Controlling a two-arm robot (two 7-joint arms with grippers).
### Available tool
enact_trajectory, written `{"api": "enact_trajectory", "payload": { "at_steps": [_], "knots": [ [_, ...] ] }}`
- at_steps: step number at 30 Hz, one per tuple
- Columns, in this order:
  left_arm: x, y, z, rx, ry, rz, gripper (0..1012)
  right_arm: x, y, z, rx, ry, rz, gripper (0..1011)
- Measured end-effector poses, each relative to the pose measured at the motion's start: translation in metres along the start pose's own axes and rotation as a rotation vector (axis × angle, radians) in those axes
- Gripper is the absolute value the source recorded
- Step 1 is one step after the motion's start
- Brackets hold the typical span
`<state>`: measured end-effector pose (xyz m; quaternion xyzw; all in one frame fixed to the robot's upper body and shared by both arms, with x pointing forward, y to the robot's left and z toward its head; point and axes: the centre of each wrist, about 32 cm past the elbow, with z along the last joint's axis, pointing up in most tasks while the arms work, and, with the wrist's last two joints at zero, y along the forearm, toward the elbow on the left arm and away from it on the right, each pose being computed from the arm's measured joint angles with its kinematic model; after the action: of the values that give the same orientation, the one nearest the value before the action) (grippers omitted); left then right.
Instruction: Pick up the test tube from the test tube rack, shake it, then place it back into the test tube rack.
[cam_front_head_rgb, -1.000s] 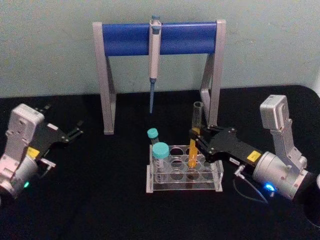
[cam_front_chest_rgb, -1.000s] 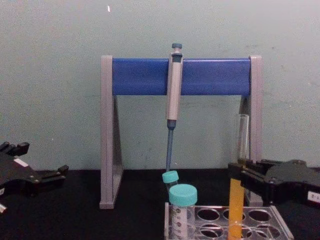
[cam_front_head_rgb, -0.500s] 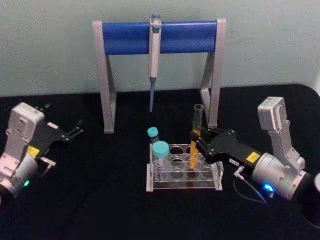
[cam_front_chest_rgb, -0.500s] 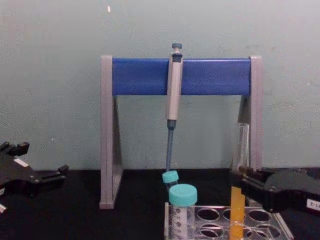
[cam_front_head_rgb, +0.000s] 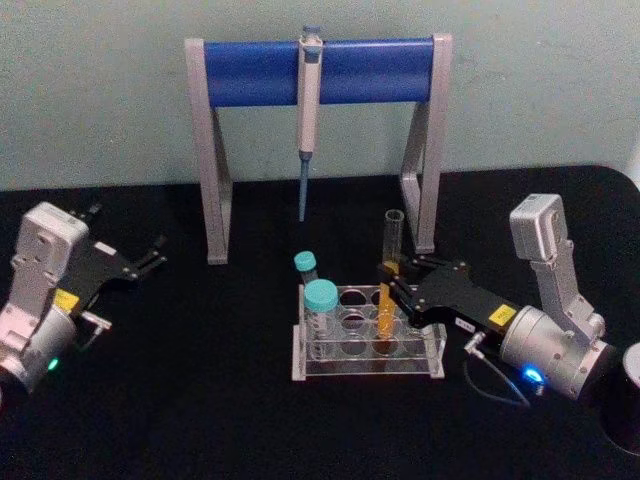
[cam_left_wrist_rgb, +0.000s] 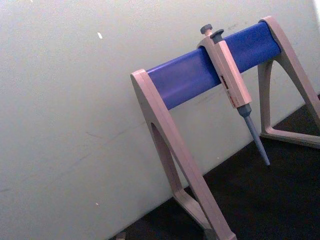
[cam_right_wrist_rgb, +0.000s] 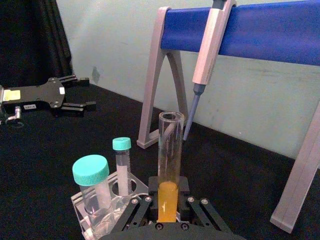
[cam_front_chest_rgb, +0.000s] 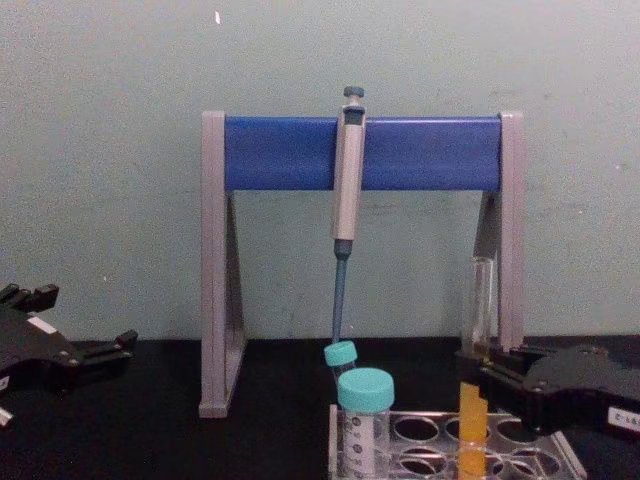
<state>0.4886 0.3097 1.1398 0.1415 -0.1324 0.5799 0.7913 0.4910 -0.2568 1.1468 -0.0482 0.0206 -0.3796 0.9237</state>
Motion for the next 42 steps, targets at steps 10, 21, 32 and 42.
{"api": "enact_trajectory", "payload": {
  "at_steps": [10, 21, 32, 42],
  "knots": [
    [0.0000, 0.0000, 0.0000, 0.000, 0.000, 0.000, 1001, -0.0003, 0.0014, -0.0004, -0.002, -0.002, -0.002, 221],
    [0.0000, 0.0000, 0.0000, 0.000, 0.000, 0.000, 1001, -0.0002, 0.0010, -0.0007, -0.005, -0.002, -0.002, 368],
    [0.0000, 0.0000, 0.0000, 0.000, 0.000, 0.000, 1001, 0.0000, 0.0008, -0.0006, -0.005, -0.002, -0.002, 730],
    [0.0000, 0.0000, 0.0000, 0.000, 0.000, 0.000, 1001, 0.0000, 0.0008, -0.0004, -0.004, -0.002, -0.002, 983]
  ]
}}
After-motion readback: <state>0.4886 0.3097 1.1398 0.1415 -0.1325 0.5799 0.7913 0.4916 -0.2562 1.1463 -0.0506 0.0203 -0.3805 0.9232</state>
